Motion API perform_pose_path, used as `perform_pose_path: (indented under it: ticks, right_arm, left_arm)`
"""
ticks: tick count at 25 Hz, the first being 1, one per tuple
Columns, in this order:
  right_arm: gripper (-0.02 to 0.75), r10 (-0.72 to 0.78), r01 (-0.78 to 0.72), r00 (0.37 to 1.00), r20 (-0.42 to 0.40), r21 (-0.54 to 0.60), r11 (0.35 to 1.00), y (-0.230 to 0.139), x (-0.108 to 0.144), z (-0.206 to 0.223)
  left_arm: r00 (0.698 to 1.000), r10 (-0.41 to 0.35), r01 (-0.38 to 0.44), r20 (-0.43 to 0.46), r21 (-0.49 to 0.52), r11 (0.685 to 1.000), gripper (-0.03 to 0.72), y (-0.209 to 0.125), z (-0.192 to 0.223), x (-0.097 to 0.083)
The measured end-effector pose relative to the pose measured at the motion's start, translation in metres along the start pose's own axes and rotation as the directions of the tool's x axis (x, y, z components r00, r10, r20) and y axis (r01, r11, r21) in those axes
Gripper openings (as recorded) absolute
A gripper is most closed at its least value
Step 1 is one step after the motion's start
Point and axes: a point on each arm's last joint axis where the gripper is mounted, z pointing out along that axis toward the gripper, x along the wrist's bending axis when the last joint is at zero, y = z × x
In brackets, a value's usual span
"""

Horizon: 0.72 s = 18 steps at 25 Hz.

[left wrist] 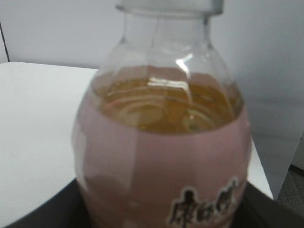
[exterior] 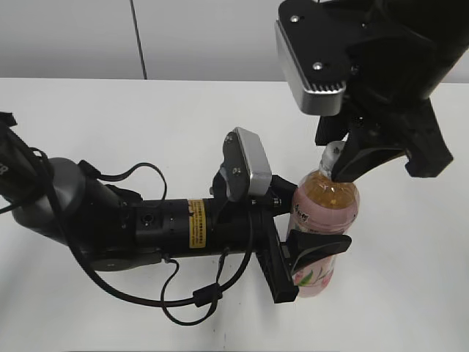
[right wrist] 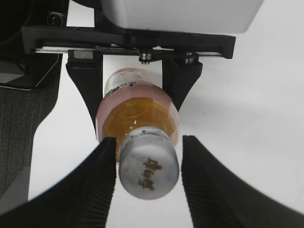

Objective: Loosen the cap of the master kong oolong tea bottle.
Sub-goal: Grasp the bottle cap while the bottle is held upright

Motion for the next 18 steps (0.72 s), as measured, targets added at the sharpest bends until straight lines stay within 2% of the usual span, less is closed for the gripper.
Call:
perform_pose_path:
  ticks: [6, 9, 10, 11, 13, 14, 18]
  right_arm:
    - [0.472, 0.121, -0.121, 0.993, -0.005, -0.013, 0.993, 0.001, 0.000, 0.000]
    - [0.515, 0.289, -0.290, 0.957, -0.017, -0.031, 0.957, 0.003, 0.001, -0.001]
    - [0.523, 0.394, -0.395, 0.919, -0.023, -0.040, 0.918, 0.004, 0.001, -0.002]
    - [0.526, 0.515, -0.516, 0.857, -0.026, -0.046, 0.855, 0.005, 0.001, -0.004]
    - [0.532, 0.729, -0.728, 0.684, -0.022, -0.064, 0.682, 0.007, -0.002, -0.010]
    - [0.533, 0.830, -0.830, 0.557, -0.027, -0.069, 0.554, 0.007, -0.003, -0.013]
    - [0.533, 0.980, -0.980, 0.192, -0.046, -0.060, 0.189, 0.007, -0.004, -0.016]
  left_arm:
    - [1.000, 0.000, 0.000, 0.000, 0.000, 1.000, 0.400, 0.000, 0.000, 0.000]
    - [1.000, 0.000, 0.000, 0.000, 0.000, 1.000, 0.400, 0.000, 0.000, 0.000]
    - [1.000, 0.000, 0.000, 0.000, 0.000, 1.000, 0.400, 0.000, 0.000, 0.000]
    - [1.000, 0.000, 0.000, 0.000, 0.000, 1.000, 0.400, 0.000, 0.000, 0.000]
    - [1.000, 0.000, 0.000, 0.000, 0.000, 1.000, 0.400, 0.000, 0.000, 0.000]
    - [1.000, 0.000, 0.000, 0.000, 0.000, 1.000, 0.400, 0.000, 0.000, 0.000]
    - [1.000, 0.000, 0.000, 0.000, 0.000, 1.000, 0.400, 0.000, 0.000, 0.000]
